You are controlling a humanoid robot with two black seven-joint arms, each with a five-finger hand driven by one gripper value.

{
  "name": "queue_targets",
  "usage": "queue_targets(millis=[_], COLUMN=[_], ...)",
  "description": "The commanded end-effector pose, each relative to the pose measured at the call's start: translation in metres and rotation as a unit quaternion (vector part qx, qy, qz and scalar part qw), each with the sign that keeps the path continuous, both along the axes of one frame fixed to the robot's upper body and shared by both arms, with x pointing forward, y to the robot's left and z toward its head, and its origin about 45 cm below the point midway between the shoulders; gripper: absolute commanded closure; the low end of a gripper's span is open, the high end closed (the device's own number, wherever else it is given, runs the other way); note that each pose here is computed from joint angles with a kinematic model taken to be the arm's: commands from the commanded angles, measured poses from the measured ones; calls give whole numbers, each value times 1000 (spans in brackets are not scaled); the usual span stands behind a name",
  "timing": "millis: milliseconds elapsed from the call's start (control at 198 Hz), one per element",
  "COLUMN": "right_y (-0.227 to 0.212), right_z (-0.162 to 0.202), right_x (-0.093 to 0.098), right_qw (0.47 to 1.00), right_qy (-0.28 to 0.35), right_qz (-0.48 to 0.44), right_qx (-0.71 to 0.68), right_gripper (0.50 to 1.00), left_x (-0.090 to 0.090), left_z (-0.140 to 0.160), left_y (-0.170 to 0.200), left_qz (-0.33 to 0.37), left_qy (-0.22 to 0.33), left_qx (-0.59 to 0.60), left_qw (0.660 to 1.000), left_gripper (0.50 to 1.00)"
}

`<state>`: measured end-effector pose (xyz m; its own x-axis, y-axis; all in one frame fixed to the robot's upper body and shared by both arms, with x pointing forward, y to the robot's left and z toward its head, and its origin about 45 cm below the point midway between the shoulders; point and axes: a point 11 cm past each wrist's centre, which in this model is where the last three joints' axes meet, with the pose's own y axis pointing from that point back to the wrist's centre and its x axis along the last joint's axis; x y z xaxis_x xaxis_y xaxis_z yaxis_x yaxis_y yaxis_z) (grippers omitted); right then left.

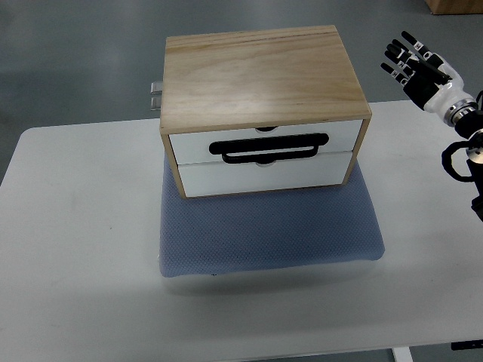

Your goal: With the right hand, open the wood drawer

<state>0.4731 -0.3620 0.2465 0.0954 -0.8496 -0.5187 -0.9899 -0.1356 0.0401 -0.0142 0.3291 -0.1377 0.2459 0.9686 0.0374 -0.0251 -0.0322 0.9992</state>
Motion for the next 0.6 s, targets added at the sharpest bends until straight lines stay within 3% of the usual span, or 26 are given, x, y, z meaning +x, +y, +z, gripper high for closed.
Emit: queue_targets(millis=[0, 595], right_y=[-3, -15], right_z=[1, 20], right_x=[-1, -6], right_qw=[1000, 998], right_qy=[0, -40], right_qz=[1, 49], right_qx=[-3, -30], right_gripper=[564, 564], left_x=[0, 0], left_z=[0, 0], left_y=[0, 0], left_qz=[0, 0], left_qy=[0, 0], left_qx=[0, 0], left_qw=[1000, 1000], left_gripper=[500, 500])
